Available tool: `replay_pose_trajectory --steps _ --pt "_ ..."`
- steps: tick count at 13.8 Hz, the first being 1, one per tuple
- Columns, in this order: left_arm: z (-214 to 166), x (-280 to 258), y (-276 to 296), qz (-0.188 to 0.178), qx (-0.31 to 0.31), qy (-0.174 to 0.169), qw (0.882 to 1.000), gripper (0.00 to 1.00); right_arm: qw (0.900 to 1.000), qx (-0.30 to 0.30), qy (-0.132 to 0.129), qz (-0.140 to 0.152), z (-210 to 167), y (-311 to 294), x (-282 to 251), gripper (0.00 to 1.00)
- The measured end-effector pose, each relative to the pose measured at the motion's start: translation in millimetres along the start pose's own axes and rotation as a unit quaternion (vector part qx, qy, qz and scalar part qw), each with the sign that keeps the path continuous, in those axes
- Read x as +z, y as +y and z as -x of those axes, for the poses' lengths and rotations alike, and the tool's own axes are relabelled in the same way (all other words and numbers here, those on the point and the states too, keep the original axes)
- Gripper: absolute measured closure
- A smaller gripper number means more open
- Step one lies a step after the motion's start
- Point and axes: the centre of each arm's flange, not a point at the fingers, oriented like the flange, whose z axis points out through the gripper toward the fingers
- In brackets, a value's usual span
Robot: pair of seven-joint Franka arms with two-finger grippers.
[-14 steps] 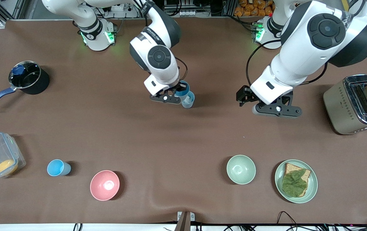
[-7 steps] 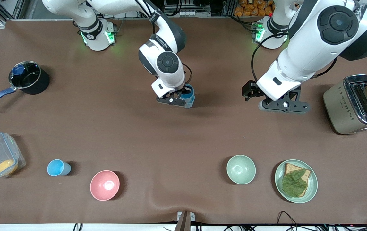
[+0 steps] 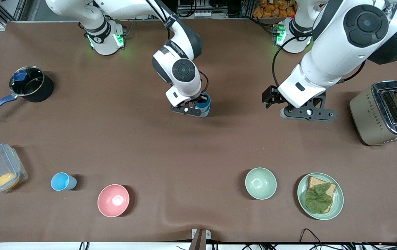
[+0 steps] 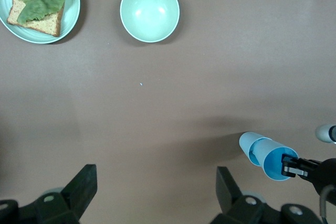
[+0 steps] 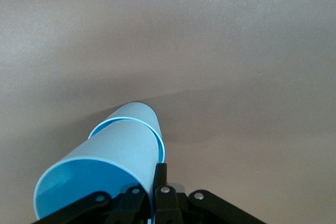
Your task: Stack blue cups with both arms
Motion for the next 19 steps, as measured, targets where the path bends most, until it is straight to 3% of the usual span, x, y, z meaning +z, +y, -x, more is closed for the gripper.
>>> replay_pose_trajectory --steps 7,9,12,16,17,19 --pt "7.3 -11.3 3.1 -0.001 0.003 0.007 1.000 0.00 1.000 0.008 0.002 -0.001 9.1 -8.2 10.8 0.96" --pt "8.1 -10.7 5.3 -0.001 0.005 0.007 1.000 0.00 1.000 0.011 0.003 0.000 7.0 -7.3 12.2 0.82" --pt "9.1 -9.3 7.7 -0.001 0.007 0.005 1.000 0.00 1.000 0.019 0.009 -0.006 -2.7 -4.9 4.1 0.48" --pt "10.2 -9.0 10.2 -0.001 0.009 0.004 1.000 0.00 1.000 0.010 -0.005 0.007 -52.1 41.3 -43.9 0.09" --pt "10.1 -9.0 10.0 -0.001 0.008 0.004 1.000 0.00 1.000 -0.002 -0.014 0.012 -71.5 66.3 -62.8 0.01" --pt "9.8 -9.0 9.3 -0.001 0.006 0.004 1.000 0.00 0.999 -0.027 -0.032 0.015 -107.3 118.7 -93.7 0.00"
